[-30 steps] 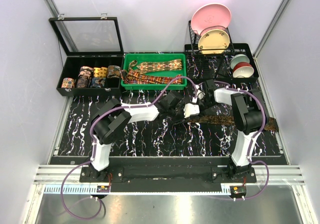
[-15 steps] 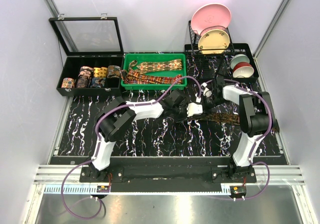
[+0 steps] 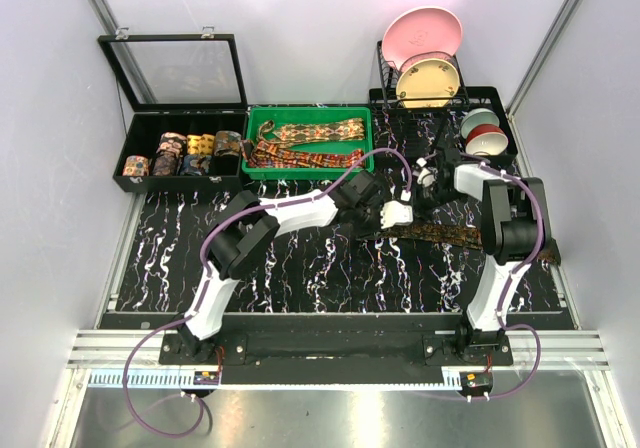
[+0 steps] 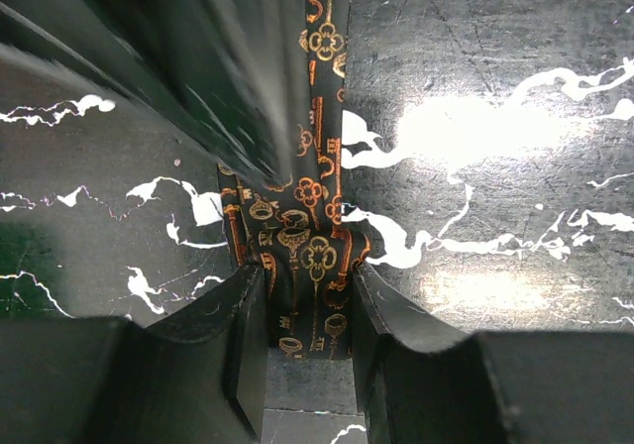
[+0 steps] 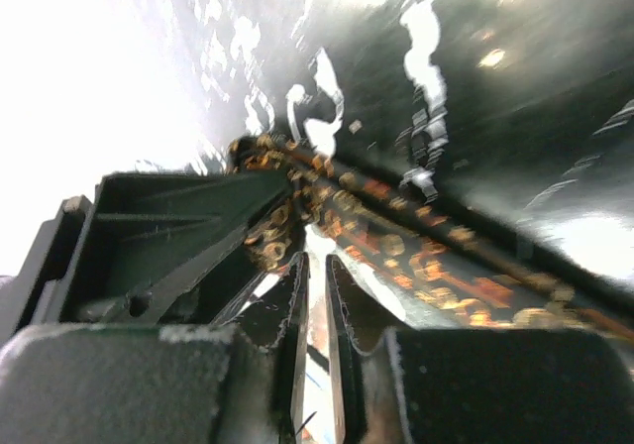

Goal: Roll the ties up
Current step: Roll the tie at the center of the board.

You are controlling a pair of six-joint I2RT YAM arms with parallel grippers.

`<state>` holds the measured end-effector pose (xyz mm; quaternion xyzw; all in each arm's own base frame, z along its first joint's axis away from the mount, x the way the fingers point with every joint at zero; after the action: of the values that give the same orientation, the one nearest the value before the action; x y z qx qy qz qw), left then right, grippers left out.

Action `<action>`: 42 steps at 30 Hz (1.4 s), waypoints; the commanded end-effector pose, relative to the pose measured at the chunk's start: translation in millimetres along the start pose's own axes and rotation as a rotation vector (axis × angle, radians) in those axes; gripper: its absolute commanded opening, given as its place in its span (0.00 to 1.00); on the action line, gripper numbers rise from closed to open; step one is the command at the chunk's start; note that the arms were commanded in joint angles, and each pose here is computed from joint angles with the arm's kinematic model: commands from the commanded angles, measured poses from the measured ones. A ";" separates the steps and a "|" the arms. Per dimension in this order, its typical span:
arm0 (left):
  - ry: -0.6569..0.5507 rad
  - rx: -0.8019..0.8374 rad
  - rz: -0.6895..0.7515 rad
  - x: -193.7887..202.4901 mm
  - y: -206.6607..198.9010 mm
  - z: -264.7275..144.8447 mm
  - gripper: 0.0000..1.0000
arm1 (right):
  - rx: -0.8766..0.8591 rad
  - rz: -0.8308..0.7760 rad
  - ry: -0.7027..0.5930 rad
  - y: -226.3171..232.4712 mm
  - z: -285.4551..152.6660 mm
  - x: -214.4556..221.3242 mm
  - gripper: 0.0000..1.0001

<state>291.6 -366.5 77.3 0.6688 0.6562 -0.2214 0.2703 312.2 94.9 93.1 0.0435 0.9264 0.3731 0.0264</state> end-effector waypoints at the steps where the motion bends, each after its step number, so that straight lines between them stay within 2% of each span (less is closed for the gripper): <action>1: 0.439 0.236 -0.148 99.6 -65.4 10.1 0.25 | 0.025 -0.045 -0.041 -4.2 -3.2 -20.5 0.17; 7: 0.429 0.246 -0.130 98.6 -71.4 8.4 0.25 | 0.133 -0.063 0.010 -30.2 7.8 -12.5 0.17; 16: 0.414 0.293 -0.155 90.4 -94.9 -4.6 0.25 | 0.113 -0.012 0.150 -28.6 1.1 21.5 0.15; 21: 0.430 0.283 -0.262 78.6 -96.7 -7.5 0.25 | 0.092 -0.020 0.152 -23.8 -3.0 24.9 0.15; 25: 0.392 0.246 -0.256 62.4 -88.7 -12.6 0.25 | 0.020 -0.049 0.125 -11.1 -7.4 18.9 0.17; 31: 0.392 0.240 -0.251 59.7 -86.3 -12.9 0.25 | -0.116 -0.067 0.074 18.5 -18.7 16.1 0.18; 42: 0.379 0.233 -0.274 63.6 -89.1 -9.4 0.24 | 0.020 -0.013 0.175 -10.4 23.8 35.6 0.18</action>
<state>241.2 -357.8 85.9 0.6514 0.6953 -0.2363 0.1910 278.7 108.3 85.5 0.0004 0.9177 0.3946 -0.0453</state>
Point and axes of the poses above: each gripper's point midway between its finger pads, its own z axis out along the fingers, its own y axis along the line the jaws close on, x = y × z, the point moved 8 cm from there along -z, back along the fingers, and after that the axes turned 1 degree about -z, right-handed, at the moved point
